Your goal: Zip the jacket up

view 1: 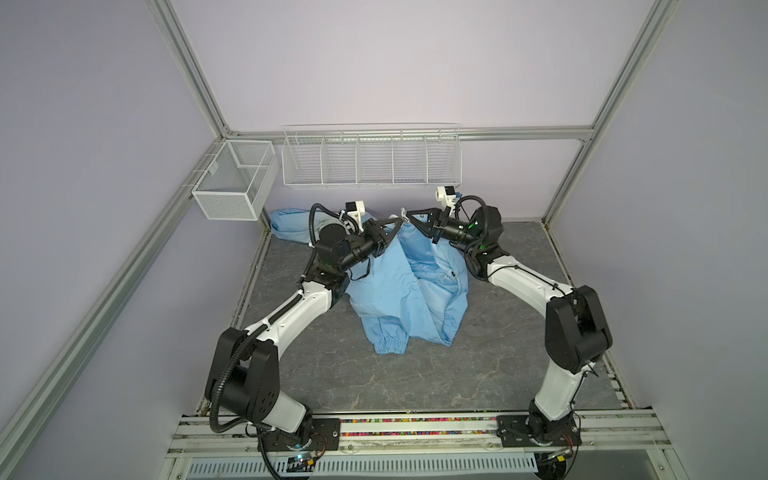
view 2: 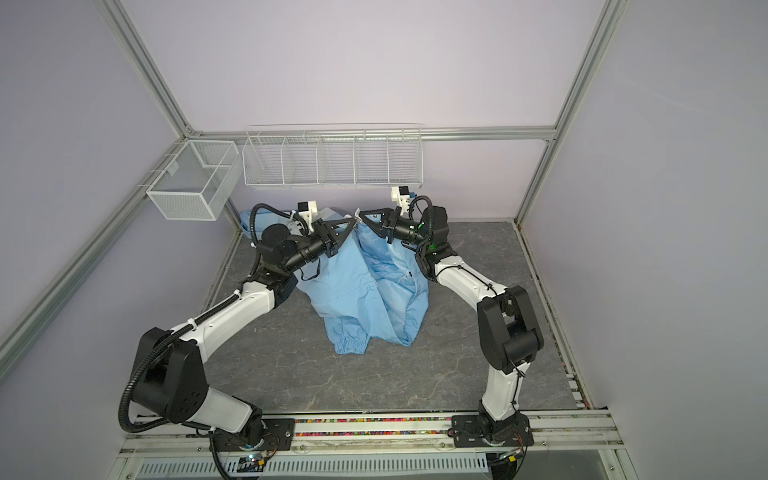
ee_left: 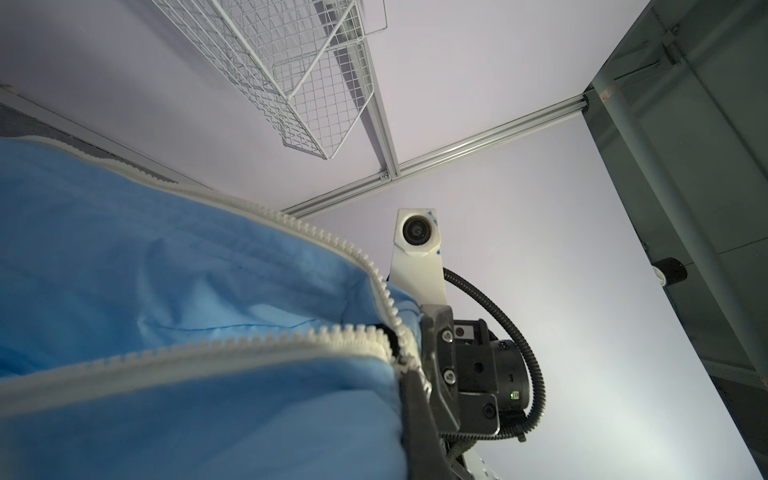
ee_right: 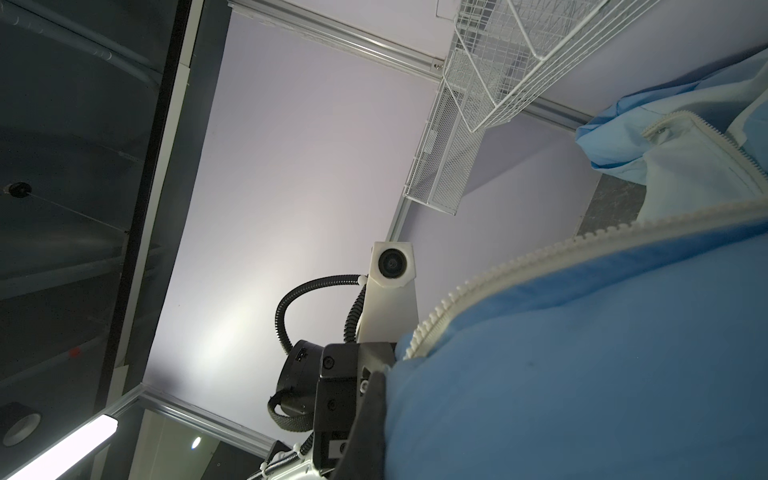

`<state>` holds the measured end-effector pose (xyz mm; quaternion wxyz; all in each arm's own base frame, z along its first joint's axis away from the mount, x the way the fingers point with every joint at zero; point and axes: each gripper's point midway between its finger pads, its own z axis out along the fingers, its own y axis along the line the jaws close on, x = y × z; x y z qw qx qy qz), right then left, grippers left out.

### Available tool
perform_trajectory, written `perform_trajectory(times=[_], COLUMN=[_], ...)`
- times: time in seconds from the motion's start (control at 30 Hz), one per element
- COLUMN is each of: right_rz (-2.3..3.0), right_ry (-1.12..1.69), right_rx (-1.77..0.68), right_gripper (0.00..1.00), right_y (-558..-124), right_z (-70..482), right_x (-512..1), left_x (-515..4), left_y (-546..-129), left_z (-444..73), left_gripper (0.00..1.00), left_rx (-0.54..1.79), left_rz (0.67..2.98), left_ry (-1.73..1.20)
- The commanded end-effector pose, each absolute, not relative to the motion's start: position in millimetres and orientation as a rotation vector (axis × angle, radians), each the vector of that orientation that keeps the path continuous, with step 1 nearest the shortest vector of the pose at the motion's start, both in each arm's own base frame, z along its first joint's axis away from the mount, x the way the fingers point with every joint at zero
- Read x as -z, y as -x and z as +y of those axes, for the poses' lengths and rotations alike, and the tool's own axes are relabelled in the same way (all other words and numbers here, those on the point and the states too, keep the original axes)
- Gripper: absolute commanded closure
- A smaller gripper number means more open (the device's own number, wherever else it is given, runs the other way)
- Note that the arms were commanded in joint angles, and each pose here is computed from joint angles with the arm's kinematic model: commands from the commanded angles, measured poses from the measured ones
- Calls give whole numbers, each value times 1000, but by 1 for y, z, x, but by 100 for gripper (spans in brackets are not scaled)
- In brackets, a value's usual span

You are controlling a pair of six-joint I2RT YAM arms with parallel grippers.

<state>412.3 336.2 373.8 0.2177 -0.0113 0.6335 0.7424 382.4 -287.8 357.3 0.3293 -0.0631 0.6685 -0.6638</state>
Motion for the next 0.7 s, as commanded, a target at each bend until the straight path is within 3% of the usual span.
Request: perform_trajectory(times=[0.0,0.33,0.67], right_rz=[1533,1638,1610], right_ry=[-28,-68,-93], right_rx=[-2034,-1976,-1999], right_gripper=[93,93,93], right_y=[-426,-429,-433], right_z=[316,322,322], right_x=[-430,-388,-393], left_x=[-317,-365,-359], left_y=[-326,-323,-314], left_z=[-324,-327,-328], left_gripper=[100,100,100], left_rx=[1855,2017,1980], left_rz=[2003,1816,1878], left_ry=[-29,-65,-91])
